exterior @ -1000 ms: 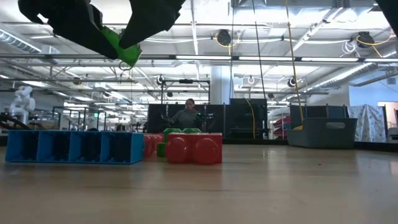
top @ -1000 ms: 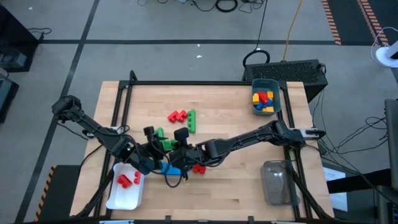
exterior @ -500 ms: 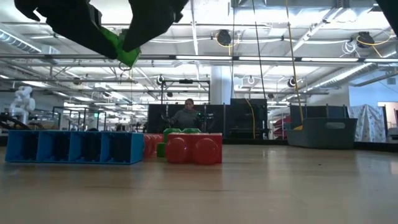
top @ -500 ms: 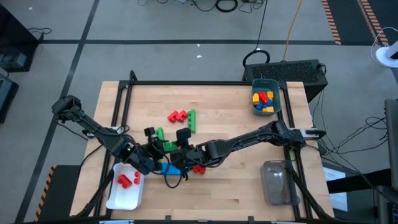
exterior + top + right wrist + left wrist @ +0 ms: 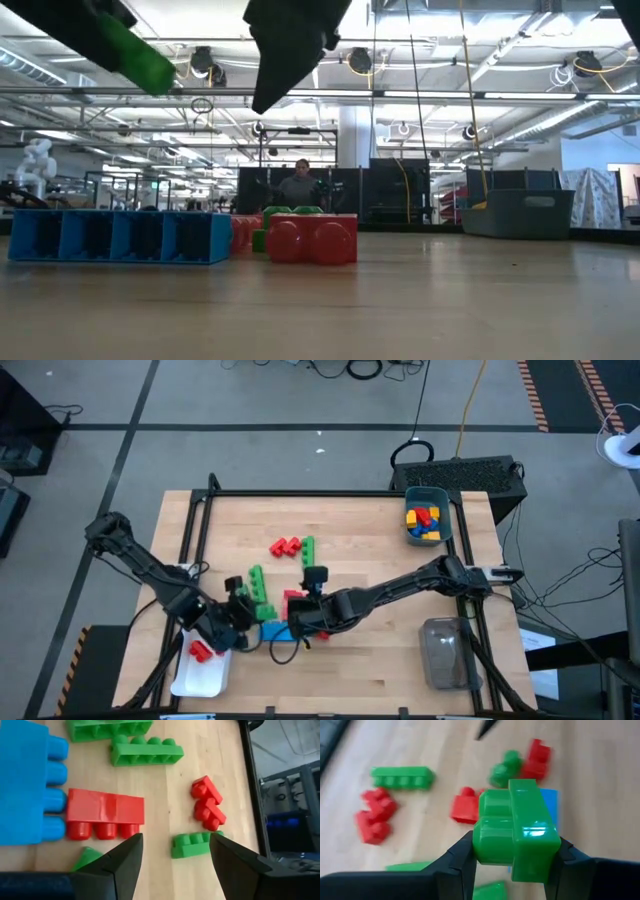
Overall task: Sort blocks by size
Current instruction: Put the two stud green piece into the white bin
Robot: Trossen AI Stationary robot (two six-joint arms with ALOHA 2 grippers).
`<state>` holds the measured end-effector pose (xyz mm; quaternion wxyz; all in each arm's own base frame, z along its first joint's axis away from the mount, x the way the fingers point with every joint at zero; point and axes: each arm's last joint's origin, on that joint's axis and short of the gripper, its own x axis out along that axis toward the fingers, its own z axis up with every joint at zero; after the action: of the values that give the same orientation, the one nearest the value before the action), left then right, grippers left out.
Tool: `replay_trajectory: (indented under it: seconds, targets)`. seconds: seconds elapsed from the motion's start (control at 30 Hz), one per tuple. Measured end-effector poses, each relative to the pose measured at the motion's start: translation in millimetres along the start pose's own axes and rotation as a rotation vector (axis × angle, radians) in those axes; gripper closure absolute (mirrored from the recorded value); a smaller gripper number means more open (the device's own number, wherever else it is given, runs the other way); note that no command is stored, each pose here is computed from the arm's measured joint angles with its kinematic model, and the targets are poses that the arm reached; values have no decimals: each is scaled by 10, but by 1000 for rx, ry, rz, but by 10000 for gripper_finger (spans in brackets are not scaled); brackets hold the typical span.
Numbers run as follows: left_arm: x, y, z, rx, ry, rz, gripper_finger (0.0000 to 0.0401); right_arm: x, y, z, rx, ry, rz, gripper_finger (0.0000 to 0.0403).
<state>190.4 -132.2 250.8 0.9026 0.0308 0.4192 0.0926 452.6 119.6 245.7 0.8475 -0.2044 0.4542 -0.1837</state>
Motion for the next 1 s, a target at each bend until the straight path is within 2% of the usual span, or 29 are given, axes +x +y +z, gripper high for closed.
replay_trajectory:
  seconds: [0.13,0.23,0.4,0.63,0.83,1.0]
  targets:
    - [-115,-52,-48,-22,77,-54,273,-27,50,-9,55,8,64,190]
    - [-198,-79,-136,-40,183,-92,273,13,100,-56,123,35,126,190]
    - [-332,-142,-278,-77,353,-160,273,145,196,-220,240,102,119,190]
    - [-527,-248,-357,-129,452,-234,273,336,405,-536,329,188,114,190]
    - [-698,-279,-416,-151,512,-231,273,306,519,-630,378,190,89,190]
    - [-776,-292,-518,-118,582,-231,273,267,564,-638,405,180,76,190]
